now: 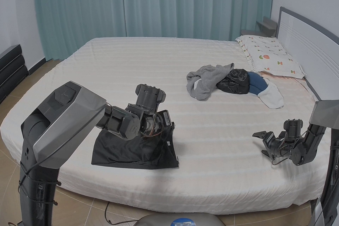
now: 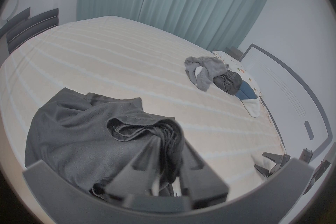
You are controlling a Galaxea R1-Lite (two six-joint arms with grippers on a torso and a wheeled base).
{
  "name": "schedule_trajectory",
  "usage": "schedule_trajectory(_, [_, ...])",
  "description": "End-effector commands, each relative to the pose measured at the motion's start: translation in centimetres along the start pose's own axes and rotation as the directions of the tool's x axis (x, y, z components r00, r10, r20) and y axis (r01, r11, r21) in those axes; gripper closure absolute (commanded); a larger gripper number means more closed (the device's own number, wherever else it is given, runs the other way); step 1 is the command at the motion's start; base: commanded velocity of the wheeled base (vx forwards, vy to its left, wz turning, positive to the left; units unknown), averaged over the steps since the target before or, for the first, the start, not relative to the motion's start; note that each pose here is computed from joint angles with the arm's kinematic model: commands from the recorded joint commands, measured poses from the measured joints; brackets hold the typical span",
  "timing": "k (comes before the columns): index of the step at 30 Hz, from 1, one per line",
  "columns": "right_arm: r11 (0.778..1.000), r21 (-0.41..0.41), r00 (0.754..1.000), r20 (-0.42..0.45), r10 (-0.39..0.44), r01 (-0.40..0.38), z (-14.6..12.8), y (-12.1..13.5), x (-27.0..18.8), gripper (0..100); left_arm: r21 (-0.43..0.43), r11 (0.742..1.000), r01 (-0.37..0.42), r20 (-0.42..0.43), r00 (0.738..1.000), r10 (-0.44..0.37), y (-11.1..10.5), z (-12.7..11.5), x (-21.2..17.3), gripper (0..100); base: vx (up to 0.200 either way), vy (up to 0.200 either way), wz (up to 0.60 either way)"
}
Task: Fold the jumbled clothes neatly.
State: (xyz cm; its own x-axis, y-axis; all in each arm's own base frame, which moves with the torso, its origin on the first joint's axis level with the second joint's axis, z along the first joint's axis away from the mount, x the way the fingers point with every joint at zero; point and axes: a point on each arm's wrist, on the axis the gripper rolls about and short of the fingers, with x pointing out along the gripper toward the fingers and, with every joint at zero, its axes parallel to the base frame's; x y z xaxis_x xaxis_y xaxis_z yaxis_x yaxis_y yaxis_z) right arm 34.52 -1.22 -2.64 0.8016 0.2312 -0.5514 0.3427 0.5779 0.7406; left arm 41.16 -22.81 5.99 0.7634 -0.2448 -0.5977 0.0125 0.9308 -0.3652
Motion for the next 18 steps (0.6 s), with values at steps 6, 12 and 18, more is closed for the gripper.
schedule_trajectory(6, [1.000,0.001,1.000,-0.001,-0.001,0.001,0.0,-0.1,0.0,0,-0.048,0.999,-0.008,-0.021,1.000,0.007,-0.4,0.4,-1.5,0,0.000,0.000,0.00])
schedule_trajectory(12, [1.000,0.001,1.000,-0.001,-0.001,0.001,0.0,-0.1,0.0,0,-0.099,0.993,-0.061,-0.036,0.998,0.057,2.6,1.7,-2.9,0,0.000,0.000,0.00])
schedule_trajectory(18, [1.000,0.001,1.000,-0.002,-0.002,0.002,0.0,-0.1,0.0,0,-0.165,0.982,-0.094,-0.100,0.992,0.078,5.4,0.9,-5.1,0,0.000,0.000,0.00])
